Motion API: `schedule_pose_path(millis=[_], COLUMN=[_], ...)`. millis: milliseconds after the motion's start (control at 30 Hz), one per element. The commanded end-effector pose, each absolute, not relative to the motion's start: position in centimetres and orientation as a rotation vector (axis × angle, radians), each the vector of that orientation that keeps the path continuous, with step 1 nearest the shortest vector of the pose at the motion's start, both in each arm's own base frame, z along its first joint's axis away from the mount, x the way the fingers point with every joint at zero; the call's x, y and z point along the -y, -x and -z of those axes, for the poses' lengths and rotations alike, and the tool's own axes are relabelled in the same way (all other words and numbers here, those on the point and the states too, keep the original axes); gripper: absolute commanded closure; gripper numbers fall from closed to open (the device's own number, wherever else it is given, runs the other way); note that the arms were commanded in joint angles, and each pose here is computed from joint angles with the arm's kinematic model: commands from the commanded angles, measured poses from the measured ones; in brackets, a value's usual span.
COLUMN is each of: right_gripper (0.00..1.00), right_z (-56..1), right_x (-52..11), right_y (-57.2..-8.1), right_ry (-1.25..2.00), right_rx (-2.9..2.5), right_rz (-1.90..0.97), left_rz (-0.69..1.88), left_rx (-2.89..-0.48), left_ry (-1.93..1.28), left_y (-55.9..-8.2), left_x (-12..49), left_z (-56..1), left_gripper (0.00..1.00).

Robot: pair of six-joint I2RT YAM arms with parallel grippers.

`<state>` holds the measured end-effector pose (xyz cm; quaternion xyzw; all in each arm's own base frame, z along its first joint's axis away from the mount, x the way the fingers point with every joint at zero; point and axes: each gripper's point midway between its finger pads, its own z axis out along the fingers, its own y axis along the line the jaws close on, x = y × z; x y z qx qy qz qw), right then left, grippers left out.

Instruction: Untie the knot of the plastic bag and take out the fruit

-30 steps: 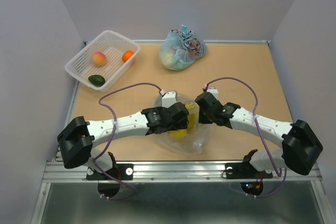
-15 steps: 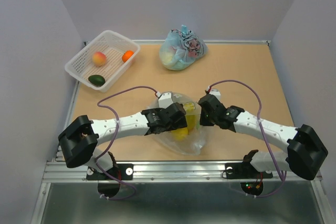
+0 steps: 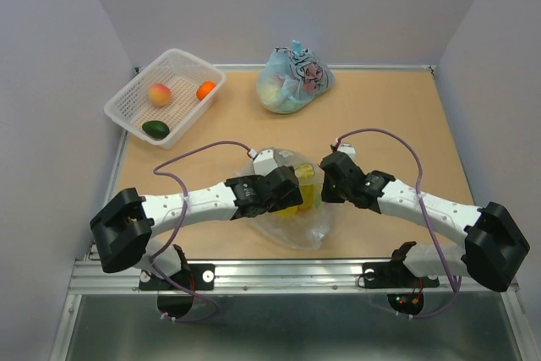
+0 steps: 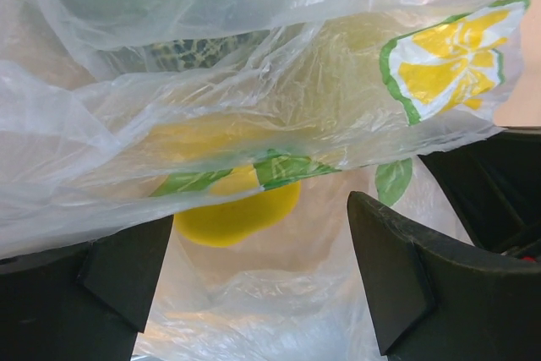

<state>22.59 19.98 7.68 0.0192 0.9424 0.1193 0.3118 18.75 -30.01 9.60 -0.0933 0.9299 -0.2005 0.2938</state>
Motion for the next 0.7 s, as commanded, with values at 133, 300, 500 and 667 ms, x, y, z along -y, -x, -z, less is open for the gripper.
schedule_pose_path(millis=[133,300,500,667], right_gripper=[0.93,0.93,0.93,0.93], right_z=[-7.0,-6.9,-6.7,-6.8], right_x=[-20.2,-20.1,-20.1,-20.0], right_y=[-22.4,-22.2,-22.1,-22.4], right_ry=[-0.058,-0.049,-0.039,-0.038], right_rx=[-2.48,-2.484,-2.487,-2.477], right_rz=[-0.352,-0.358,-0.356,-0.342], left_rz=[0.473,0.417,0.391,0.397], left_rx=[-2.514,-2.525,-2.529,-2.479], left_ry=[0.23,0.224,0.19,0.141], left_y=[-18.8,-19.1,-19.3,-19.5], left_x=[30.6,30.4,30.8,31.1], left_z=[-6.8,-5.3,-4.8,-6.8], left_gripper=[0.02,0.01,0.14,0.44])
